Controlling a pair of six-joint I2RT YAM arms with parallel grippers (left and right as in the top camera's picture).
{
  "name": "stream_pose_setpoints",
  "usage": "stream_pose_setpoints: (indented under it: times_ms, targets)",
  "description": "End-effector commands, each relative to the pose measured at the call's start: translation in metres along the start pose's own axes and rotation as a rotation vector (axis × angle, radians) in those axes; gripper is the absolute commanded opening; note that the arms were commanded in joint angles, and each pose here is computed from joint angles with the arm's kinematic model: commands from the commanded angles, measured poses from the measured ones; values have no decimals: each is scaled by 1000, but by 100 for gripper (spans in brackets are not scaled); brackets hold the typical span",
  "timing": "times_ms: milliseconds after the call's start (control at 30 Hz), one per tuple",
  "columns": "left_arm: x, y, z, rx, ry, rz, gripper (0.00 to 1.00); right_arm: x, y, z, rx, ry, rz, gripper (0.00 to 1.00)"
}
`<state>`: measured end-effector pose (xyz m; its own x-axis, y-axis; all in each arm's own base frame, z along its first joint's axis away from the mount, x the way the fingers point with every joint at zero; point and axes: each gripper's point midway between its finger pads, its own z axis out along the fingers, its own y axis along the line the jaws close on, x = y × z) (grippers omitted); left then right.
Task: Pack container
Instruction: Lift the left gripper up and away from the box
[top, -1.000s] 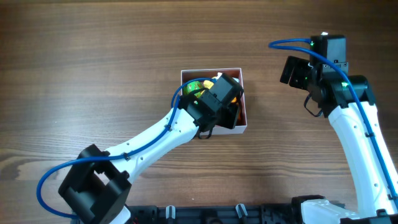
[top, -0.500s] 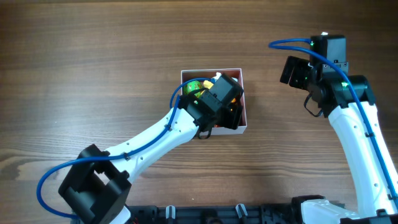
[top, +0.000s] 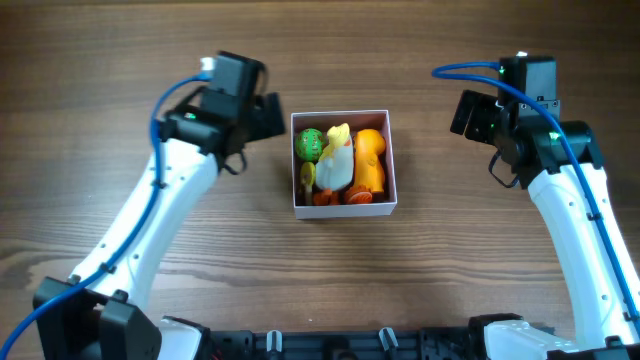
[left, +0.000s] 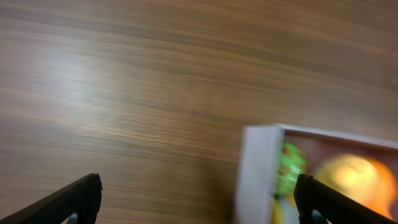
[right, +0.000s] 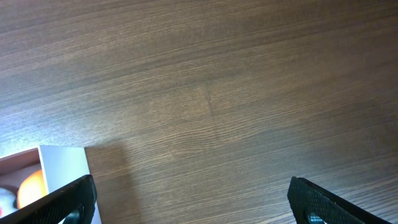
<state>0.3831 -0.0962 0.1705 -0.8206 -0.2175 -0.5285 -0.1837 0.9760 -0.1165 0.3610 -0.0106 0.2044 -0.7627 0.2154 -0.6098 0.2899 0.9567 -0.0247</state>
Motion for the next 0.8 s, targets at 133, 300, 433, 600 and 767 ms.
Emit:
stream_pose_setpoints:
  times_ms: [133,300,433,600,767]
  targets:
    - [-20,34,-3,-56,-37,-82,100,-1,-2,2,15,-2,21,100]
    - [-20,34,-3,-56,-37,-82,100,-1,-2,2,15,-2,21,100]
    - [-20,34,-3,-56,-37,-82,100,-1,-2,2,15,-2,21,100]
    - [-20,34,-3,-56,-37,-82,100,-1,-2,2,15,-2,21,100]
    - [-20,34,-3,-56,-37,-82,100,-5,-3,-6,7,-26,27,100]
